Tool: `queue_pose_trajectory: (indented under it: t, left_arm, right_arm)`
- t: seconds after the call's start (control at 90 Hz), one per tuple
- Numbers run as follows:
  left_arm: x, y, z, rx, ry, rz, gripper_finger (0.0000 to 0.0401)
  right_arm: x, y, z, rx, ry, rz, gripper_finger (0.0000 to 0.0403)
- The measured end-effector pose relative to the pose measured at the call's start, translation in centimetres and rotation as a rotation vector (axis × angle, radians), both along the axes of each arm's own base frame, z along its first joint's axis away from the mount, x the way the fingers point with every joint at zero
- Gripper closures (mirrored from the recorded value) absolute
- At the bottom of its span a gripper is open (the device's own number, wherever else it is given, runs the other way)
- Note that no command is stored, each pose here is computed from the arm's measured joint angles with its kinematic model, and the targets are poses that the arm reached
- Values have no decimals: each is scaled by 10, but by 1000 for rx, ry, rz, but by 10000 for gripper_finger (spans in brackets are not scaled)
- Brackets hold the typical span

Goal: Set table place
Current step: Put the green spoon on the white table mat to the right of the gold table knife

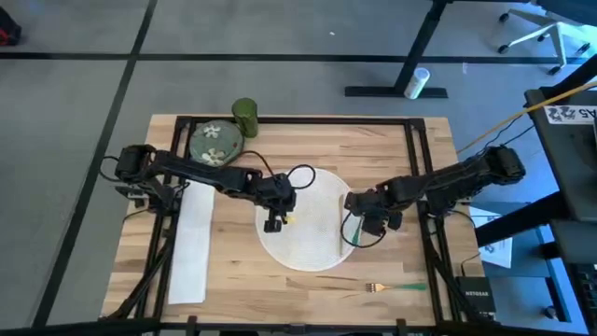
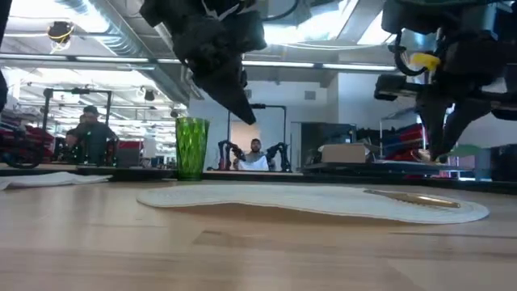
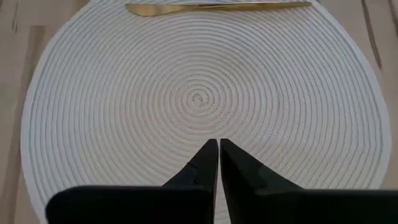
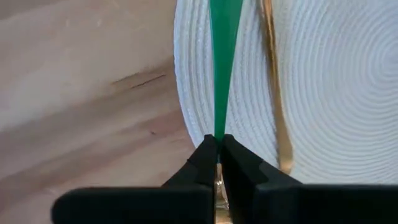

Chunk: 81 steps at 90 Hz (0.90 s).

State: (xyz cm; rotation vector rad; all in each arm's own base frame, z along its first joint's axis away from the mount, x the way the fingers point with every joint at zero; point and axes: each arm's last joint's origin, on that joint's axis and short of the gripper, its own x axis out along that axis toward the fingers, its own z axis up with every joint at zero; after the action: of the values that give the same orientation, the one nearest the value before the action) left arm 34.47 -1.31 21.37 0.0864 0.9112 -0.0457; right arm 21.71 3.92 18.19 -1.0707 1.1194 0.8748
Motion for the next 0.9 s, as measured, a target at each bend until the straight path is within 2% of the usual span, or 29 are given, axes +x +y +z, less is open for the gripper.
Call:
queue_pose_trajectory:
  t: [0.156,0.589,0.9]
  left_arm:
    - [0,0,0,1,0,-2,401]
    - [0,0,0,3,-1,-4,401]
    - [0,0,0,3,-1,-4,401]
  right_arm:
    - [3,1,-3,-14,-6,62,403]
    - [19,4,-27,-19,29,108,403]
    - [22,4,-30,-26,19,144,403]
